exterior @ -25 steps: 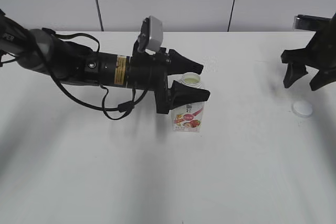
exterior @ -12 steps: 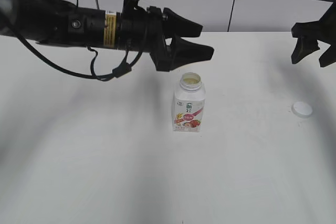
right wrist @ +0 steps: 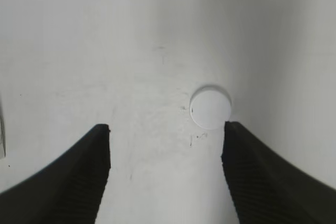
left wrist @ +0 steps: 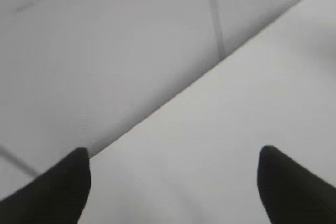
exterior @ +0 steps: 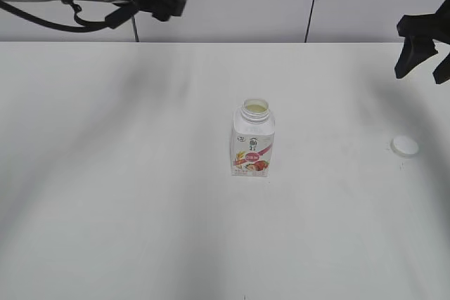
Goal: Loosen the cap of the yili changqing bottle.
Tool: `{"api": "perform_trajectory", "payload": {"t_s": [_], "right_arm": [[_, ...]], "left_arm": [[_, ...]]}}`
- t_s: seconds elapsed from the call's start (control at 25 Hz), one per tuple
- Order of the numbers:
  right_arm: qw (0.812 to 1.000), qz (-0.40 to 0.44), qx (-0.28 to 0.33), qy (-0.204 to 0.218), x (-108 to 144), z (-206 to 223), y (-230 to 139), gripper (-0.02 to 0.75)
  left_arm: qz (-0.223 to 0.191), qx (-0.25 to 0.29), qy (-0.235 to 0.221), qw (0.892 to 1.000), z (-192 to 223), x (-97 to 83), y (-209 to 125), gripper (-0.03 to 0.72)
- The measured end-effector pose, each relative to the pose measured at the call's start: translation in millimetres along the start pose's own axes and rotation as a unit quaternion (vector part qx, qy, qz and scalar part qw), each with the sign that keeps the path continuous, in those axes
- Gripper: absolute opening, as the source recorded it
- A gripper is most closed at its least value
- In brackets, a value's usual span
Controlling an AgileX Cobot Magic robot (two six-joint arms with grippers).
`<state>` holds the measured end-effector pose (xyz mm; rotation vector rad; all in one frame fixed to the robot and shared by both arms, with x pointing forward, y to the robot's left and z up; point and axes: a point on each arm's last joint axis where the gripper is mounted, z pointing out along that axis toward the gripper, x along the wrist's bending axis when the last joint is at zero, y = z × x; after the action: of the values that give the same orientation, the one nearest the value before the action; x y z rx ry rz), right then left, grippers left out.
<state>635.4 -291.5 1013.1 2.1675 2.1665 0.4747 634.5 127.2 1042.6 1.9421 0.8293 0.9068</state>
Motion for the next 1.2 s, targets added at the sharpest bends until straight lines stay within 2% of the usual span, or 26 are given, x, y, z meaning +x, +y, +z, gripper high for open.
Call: {"api": "perform_trajectory", "payload": {"t_s": [0.12, 0.2, 0.24, 0.32, 0.48, 0.6, 0.76, 0.84, 0.92, 1.12, 1.2], "right_arm": [[1.000, 0.000, 0.009, 0.002, 0, 0, -2, 0.527], [1.000, 0.000, 0.017, 0.003, 1, -1, -3, 0.527], [1.000, 0.000, 0.020, 0.003, 1, -1, -3, 0.527], [1.000, 0.000, 0.027, 0.004, 1, -1, -5, 0.527], [0.999, 0.000, 0.045, 0.007, 1, -1, -8, 0.527], [0.998, 0.000, 0.058, 0.008, 2, -3, -11, 0.527], [0.998, -0.004, 0.060, 0.010, 5, -16, -15, 0.527], [0.998, -0.005, 0.058, 0.010, 6, -22, -16, 0.527], [0.998, -0.006, 0.055, 0.010, 7, -25, -16, 0.527], [0.999, -0.009, 0.041, 0.010, 9, -37, -19, 0.527], [0.999, -0.011, 0.036, 0.010, 11, -46, -27, 0.527]], "left_arm": [[-0.036, 0.054, 0.113, 0.992, -5, 20.5, -9, 0.591], [-0.043, 0.105, 0.158, 0.981, -8, 28.8, -19, 0.588], [-0.061, 0.134, 0.170, 0.974, -10, 31.2, -25, 0.586], [-0.078, 0.184, 0.165, 0.966, -13, 31.2, -35, 0.586], [-0.146, 0.244, 0.144, 0.948, -19, 26.2, -44, 0.585], [-0.190, 0.287, 0.154, 0.926, -29, 34.4, -42, 0.580], [-0.247, 0.368, 0.137, 0.886, -43, 54.0, -57, 0.557], [-0.276, 0.411, 0.116, 0.861, -51, 61.0, -67, 0.543], [-0.291, 0.441, 0.104, 0.843, -58, 67.9, -75, 0.535], [-0.295, 0.509, 0.098, 0.803, -72, 71.3, -85, 0.530], [-0.293, 0.524, 0.096, 0.794, -76, 70.3, -86, 0.526]]}}
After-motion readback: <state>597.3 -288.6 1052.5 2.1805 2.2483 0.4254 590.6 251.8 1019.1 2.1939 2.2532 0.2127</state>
